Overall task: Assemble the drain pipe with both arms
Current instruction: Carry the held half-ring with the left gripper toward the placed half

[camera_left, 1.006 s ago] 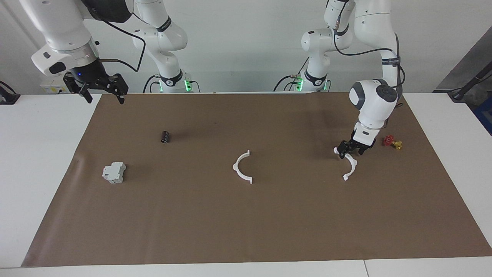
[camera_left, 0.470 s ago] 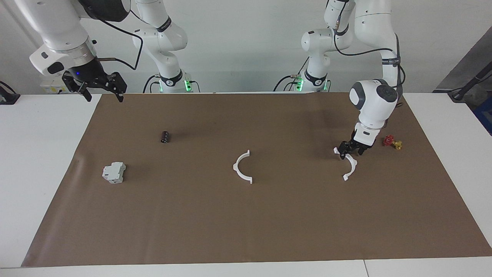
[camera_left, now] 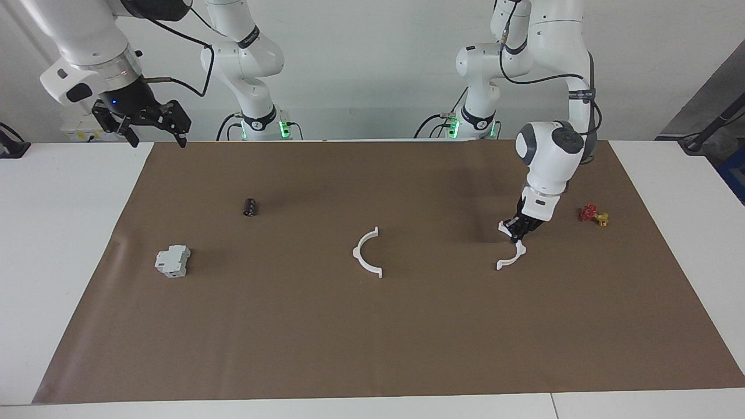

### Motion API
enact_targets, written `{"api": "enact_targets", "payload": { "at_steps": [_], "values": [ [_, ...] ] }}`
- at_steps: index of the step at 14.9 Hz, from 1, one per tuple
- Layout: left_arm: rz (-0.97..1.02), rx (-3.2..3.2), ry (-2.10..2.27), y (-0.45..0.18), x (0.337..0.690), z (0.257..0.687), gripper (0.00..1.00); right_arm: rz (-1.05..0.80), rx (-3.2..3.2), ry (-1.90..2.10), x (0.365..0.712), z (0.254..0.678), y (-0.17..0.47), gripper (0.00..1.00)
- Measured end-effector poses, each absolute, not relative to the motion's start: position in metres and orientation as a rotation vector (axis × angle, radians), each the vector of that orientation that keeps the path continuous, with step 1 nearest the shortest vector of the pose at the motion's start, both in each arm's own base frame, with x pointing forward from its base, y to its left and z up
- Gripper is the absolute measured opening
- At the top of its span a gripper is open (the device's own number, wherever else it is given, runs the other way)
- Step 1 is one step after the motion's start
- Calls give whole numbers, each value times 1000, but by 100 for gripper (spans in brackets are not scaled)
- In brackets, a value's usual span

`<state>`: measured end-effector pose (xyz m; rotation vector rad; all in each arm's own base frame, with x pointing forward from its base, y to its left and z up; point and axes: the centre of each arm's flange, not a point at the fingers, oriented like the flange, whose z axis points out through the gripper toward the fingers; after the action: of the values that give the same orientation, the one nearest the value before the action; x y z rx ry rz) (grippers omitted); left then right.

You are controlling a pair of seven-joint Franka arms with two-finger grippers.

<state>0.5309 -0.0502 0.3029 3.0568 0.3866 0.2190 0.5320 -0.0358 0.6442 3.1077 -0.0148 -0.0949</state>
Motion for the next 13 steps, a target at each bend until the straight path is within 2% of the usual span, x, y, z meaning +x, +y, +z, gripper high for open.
{"api": "enact_targets", "payload": {
  "at_steps": [3, 7, 10, 13],
  "values": [
    [249, 3026, 481, -66, 538, 314, 7, -95, 3109, -12, 532, 644, -35, 100],
    [268, 2947, 644, -139, 538, 333, 7, -95, 3110, -10, 532, 644, -34, 100],
    [198, 2944, 674, -203, 522, 339, 7, -95, 3111, -9, 532, 644, -34, 100],
    [127, 3034, 693, -236, 529, 374, 7, -95, 3112, -9, 532, 644, -34, 100]
  ]
}}
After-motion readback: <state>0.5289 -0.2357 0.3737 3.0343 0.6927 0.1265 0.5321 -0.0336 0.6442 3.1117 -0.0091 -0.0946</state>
